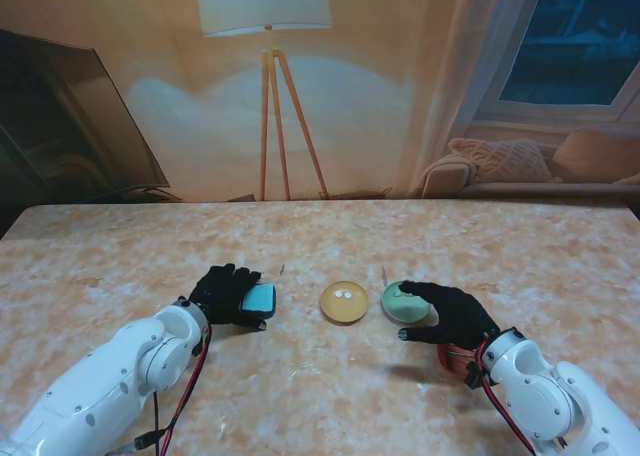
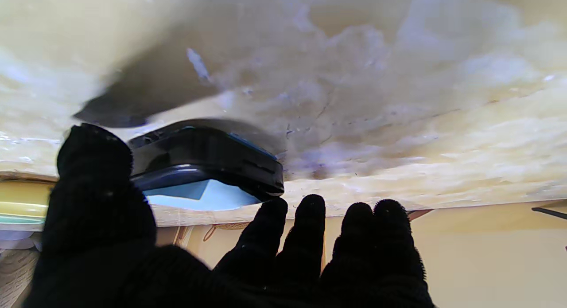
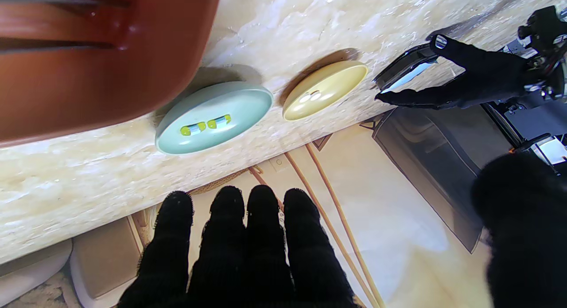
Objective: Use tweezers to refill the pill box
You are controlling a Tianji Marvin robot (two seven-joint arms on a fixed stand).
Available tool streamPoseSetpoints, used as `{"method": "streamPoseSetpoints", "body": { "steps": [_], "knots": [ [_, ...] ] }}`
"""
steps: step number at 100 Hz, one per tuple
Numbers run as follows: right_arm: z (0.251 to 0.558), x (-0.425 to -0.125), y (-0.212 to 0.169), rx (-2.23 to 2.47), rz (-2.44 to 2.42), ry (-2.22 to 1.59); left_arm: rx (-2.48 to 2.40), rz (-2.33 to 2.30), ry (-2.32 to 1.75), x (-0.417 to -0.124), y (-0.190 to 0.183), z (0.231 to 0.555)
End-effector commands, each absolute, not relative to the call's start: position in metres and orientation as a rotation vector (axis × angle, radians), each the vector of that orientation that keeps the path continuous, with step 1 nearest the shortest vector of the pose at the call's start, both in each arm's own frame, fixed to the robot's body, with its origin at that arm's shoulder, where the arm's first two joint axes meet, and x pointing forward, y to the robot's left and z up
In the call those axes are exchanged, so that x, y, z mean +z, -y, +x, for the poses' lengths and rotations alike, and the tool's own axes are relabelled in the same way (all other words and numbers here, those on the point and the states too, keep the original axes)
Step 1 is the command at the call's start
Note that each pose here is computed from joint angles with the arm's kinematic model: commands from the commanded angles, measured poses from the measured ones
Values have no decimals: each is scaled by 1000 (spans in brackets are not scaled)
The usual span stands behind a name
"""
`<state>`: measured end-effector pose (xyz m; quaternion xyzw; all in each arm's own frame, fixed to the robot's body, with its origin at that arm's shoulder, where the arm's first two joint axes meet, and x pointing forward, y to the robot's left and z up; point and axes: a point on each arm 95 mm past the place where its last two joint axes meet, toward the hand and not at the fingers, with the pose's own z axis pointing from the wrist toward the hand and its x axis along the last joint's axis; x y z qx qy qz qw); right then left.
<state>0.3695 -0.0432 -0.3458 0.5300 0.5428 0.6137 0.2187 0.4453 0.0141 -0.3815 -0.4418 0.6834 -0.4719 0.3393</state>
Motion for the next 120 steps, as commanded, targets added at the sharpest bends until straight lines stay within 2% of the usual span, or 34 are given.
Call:
{"method": "streamPoseSetpoints", "body": {
  "steps": [1, 90, 120],
  "knots": [
    [366, -352, 41, 1691, 1489, -1514, -1219, -1149, -1784, -379, -12, 450],
    [369, -352, 45, 1727, 1469, -1437, -1249, -1157, -1813, -406, 2, 435],
    [368, -354, 45, 1737, 1475, -1424, -1303, -1153, -1785, -396, 11, 430]
  ]
}}
